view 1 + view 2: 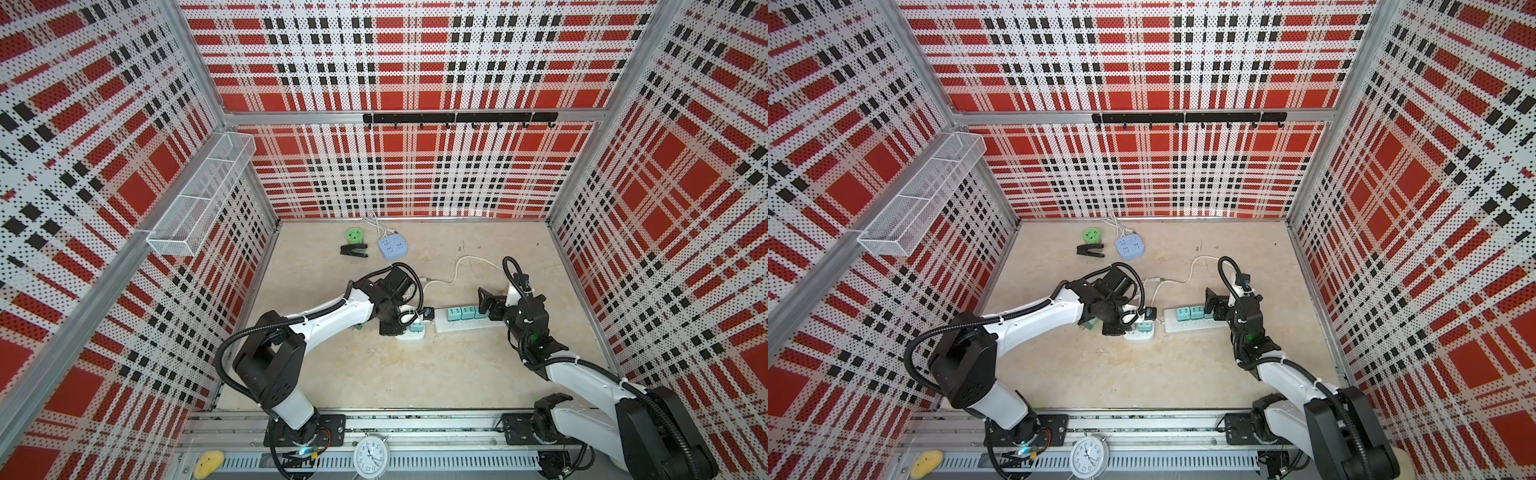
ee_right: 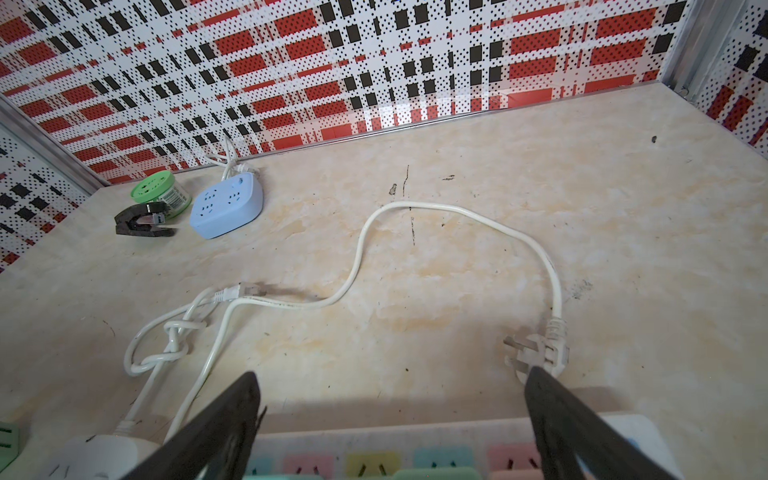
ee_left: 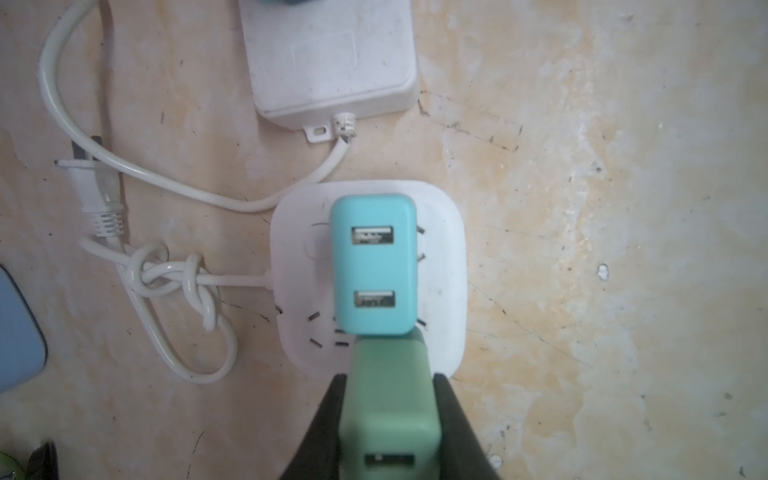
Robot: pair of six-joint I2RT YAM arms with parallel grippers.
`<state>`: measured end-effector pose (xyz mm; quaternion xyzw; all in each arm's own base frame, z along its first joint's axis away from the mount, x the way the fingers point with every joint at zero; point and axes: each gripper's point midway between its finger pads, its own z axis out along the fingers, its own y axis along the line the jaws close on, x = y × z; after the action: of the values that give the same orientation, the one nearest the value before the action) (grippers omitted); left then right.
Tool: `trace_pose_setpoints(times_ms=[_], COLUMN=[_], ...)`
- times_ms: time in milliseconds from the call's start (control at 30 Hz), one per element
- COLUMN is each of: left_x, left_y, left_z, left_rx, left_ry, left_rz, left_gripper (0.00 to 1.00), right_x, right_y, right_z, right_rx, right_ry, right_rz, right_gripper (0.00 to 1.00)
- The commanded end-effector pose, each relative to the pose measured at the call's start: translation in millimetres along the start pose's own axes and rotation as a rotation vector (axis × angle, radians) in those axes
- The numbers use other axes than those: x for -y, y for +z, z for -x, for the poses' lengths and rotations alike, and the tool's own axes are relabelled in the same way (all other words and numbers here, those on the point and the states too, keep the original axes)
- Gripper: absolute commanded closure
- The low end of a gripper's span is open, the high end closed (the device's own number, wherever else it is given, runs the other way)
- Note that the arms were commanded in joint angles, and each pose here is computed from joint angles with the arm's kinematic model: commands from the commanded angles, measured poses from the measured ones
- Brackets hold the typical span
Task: Insert the plug
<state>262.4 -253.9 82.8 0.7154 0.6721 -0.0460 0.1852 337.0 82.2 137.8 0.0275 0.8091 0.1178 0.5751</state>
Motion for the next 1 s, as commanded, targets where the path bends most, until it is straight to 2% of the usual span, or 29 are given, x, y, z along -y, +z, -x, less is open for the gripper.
trace_pose_setpoints(times_ms=[0, 567, 967], left_x=[-3, 2, 10], left_y=[2, 20, 9], left_z=[6, -6, 1], left_rx=[0.048, -0.076, -0.1], left_ry=[0.011, 0.021, 0.05], left_rz=[-0.001, -0.028, -0.013], left_gripper=[1.0, 1.0, 1.0], right_x=[-5, -5, -4], right_y=[2, 2, 3], right_z=[11, 10, 9], right_rx=[0.041, 0.035, 0.034], right_ry=[-0.014, -0.014, -0.013], right_rz=[0.023, 0.022, 0.018], right_gripper=[0.0, 0.0, 0.0])
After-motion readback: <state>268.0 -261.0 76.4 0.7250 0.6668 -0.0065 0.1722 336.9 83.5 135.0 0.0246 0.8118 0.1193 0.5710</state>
